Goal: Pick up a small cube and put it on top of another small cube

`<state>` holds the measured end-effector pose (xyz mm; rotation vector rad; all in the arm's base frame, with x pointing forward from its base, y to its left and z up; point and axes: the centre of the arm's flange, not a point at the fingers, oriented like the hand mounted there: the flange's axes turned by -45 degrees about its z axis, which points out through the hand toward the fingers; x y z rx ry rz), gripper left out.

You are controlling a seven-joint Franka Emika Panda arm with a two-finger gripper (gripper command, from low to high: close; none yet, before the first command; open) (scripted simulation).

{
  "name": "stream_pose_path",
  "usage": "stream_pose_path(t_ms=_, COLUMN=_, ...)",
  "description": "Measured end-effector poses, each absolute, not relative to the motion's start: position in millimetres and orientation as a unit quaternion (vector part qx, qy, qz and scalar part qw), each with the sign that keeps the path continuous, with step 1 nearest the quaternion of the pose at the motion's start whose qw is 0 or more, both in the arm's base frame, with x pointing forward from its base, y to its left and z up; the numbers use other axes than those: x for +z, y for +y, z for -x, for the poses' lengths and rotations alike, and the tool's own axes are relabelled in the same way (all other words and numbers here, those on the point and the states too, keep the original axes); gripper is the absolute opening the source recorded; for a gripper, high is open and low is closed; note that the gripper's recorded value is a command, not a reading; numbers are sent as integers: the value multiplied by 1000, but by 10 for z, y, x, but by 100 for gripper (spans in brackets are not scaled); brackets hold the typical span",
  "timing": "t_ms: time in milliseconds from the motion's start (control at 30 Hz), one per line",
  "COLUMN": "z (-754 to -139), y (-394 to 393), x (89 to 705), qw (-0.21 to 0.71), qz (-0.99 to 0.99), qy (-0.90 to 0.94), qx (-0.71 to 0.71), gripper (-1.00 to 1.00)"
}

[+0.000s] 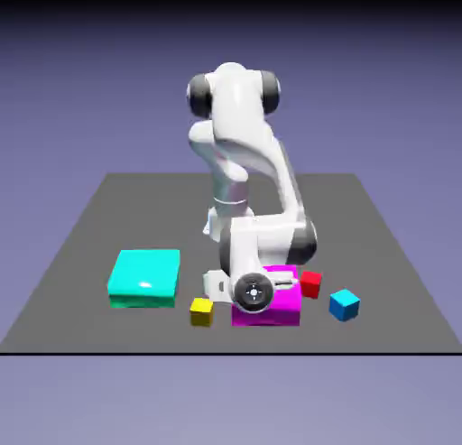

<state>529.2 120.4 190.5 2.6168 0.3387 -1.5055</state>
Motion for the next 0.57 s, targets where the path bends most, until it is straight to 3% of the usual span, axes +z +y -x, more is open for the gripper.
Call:
stream_pose_path(t_ms=267, z=-4102, y=3165, x=1657, qw=208, qz=-781, qy=337, qx=-483, gripper=-100)
stream_pose_path(t_ms=433, z=-3849, y=2894, x=1296, qw=208, qz=-781, qy=337, qx=-483, gripper=-100)
stream_pose_path(t_ms=467, z=-3796, y=2840, x=1233, qw=208, qz=-781, qy=337, qx=-483, gripper=100)
stream_pose_path(t_ms=567, z=-3868, y=2910, x=1317, qw=209, qz=-781, qy=337, qx=-482, gripper=100)
